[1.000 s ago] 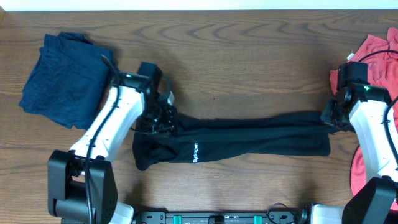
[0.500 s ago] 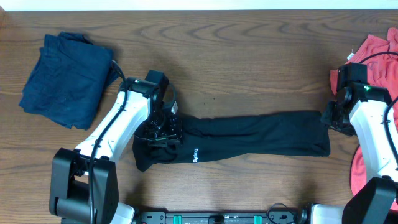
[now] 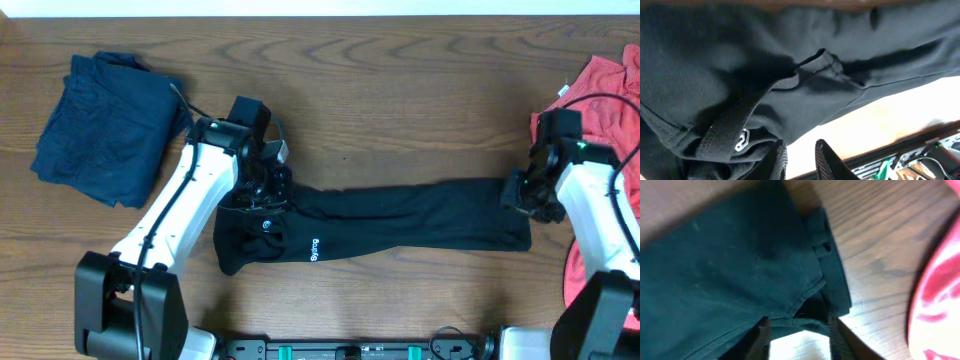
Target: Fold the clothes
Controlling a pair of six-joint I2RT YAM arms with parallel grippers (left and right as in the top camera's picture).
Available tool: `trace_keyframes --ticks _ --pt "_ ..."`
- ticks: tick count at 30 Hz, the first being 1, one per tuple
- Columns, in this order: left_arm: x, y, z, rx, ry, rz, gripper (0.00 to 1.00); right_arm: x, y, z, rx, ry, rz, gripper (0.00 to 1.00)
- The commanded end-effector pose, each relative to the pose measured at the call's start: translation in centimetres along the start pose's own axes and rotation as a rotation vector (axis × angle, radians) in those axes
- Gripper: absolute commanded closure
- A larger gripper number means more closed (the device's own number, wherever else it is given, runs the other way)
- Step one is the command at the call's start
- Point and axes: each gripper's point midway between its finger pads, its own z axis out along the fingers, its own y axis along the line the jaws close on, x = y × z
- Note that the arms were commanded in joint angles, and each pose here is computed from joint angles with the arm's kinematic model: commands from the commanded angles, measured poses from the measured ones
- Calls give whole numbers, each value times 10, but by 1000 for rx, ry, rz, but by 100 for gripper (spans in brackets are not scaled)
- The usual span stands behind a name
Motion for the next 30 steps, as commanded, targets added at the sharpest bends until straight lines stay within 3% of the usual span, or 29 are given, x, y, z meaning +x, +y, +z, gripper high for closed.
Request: trace_keyframes --ticks 1,4,7,10,14,20,24,27,30 --pt "-4 -4 -5 6 -31 22 79 14 -2 22 12 60 -21 53" --pt "-1 1 3 1 -24 18 79 15 -7 34 15 70 0 28" --pt "8 6 10 -8 11 4 79 19 -15 44 17 90 33 17" --pt "14 9 13 -14 31 -4 79 23 -22 54 18 96 61 14" --pt "14 9 13 -14 32 -5 79 29 -26 70 16 82 81 17" --pt "14 10 13 -14 33 -6 79 27 -26 92 2 6 98 31" --pt "13 9 13 -13 27 -4 80 24 -24 96 -7 -20 85 58" --pt "10 9 9 -9 12 -5 81 21 -24 95 -8 -29 75 84" --pt "4 10 2 -2 -15 -13 81 15 -23 91 -11 -43 77 92"
